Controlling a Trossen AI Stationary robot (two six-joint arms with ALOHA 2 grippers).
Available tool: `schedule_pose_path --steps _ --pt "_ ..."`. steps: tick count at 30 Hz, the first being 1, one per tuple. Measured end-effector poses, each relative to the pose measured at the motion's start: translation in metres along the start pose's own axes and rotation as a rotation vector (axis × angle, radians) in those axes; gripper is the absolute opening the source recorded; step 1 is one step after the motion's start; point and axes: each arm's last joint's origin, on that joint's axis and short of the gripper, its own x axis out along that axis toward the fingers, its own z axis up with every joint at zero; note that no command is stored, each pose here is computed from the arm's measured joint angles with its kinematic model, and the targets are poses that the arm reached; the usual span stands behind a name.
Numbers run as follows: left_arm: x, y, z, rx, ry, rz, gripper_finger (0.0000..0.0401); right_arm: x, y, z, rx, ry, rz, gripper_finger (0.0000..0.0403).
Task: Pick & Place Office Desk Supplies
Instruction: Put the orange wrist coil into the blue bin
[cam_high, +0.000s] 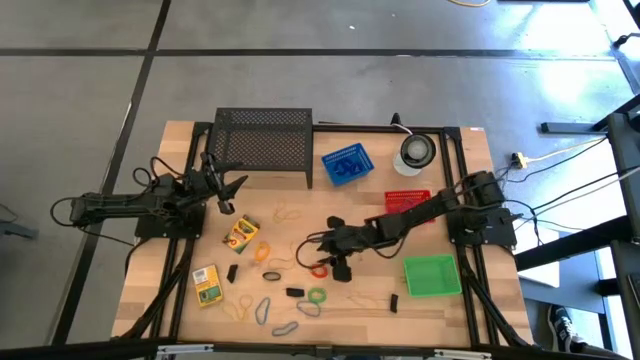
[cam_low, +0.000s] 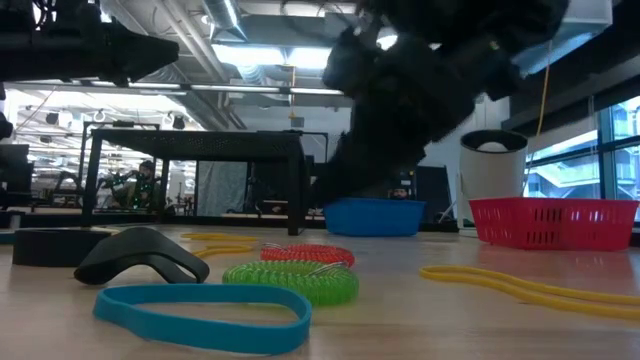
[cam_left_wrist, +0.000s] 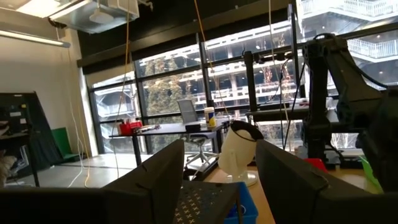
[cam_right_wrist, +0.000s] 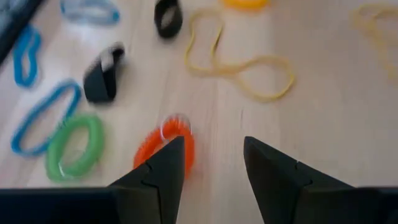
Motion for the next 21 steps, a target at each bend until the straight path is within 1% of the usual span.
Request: schedule_pose_path --steps 7,11,14,17,19,21 --pt "0.000 0.000 0.000 -0.001 -0.004 -0.004 0.0194 0.014 0.001 0.012 -0.108 0.098 0.091 0.0165" --pt "0.000 0.000 0.000 -0.001 -0.004 -0.005 0.0194 0.021 0.002 0.012 -0.173 0.150 0.109 0.0165" --pt "0.000 0.000 0.000 -0.001 -0.004 -0.005 0.0194 0.024 0.001 0.013 -0.239 0.166 0.082 0.0165" --pt "0.000 0.000 0.000 -0.001 -0.004 -0.005 0.0194 0.024 -0.002 0.016 -0.321 0.172 0.026 0.0165" --pt "0.000 0.000 0.000 -0.001 -0.004 -0.005 0.0194 0.024 -0.005 0.015 -0.355 0.184 -0.009 0.0165" --pt "0.000 0.000 0.000 -0.001 -0.005 -0.004 0.0194 0.023 -0.007 0.013 -0.361 0.218 -0.030 0.0165"
